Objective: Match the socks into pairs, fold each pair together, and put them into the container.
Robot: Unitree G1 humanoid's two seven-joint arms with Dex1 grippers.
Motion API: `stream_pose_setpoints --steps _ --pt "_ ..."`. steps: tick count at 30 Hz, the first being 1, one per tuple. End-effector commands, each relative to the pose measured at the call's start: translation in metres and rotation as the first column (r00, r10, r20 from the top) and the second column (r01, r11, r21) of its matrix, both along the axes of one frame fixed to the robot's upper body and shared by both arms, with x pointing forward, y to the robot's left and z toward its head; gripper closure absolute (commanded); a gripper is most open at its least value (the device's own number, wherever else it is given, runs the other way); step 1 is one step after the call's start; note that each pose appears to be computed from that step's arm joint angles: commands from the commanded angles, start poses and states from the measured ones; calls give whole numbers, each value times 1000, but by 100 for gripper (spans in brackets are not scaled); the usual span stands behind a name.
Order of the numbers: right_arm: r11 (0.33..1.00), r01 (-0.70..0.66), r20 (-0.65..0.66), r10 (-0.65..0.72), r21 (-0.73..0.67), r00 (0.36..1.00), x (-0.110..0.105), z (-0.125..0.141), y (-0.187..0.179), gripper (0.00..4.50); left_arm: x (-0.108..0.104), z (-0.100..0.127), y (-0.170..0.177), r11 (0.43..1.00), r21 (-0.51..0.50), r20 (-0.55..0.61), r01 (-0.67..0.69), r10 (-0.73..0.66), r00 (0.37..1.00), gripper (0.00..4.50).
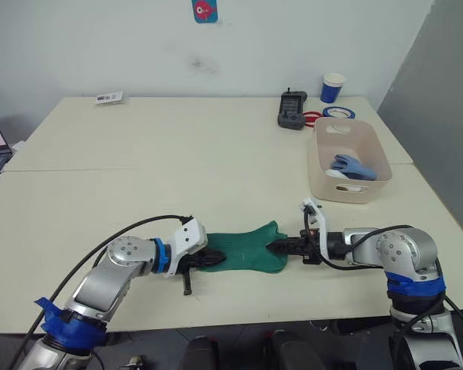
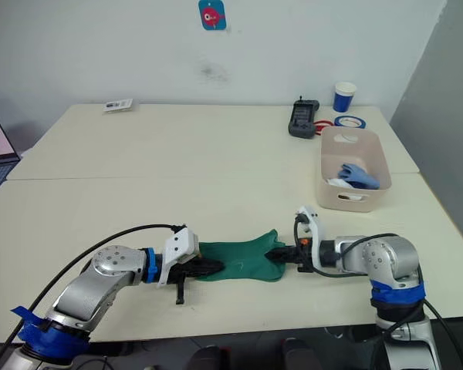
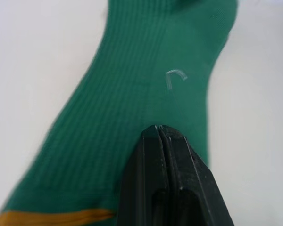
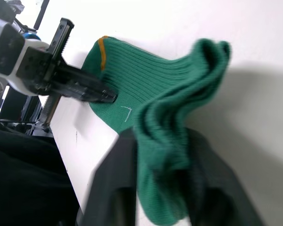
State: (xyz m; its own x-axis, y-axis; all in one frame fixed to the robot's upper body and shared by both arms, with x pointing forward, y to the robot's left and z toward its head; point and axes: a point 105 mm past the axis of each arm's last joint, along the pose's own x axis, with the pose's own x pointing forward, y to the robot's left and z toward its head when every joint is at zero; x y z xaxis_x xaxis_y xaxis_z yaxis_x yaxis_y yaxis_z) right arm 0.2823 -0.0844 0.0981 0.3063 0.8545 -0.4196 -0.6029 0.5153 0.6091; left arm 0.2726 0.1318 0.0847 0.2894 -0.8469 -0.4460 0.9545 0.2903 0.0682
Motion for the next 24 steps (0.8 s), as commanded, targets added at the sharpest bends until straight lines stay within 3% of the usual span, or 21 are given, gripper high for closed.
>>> stream_pose_setpoints --steps 1,7,12,18,24 --pt "999 -27 18 26 46 999 -7 12 -5 448 4 29 5 999 -47 61 13 -10 998 450" --pt "995 -62 -28 65 75 998 -20 16 -23 448 0 34 0 997 -57 61 46 -42 997 450" --pt "998 -44 -36 46 51 998 -15 13 -38 448 0 24 -4 998 -28 63 48 -46 997 450" --pt "995 -82 -11 83 54 996 -12 14 -29 448 7 9 -17 999 9 67 33 -33 997 450" --pt "984 -168 69 165 51 984 -17 28 -13 448 -2 -26 -8 985 172 7 30 -32 999 450"
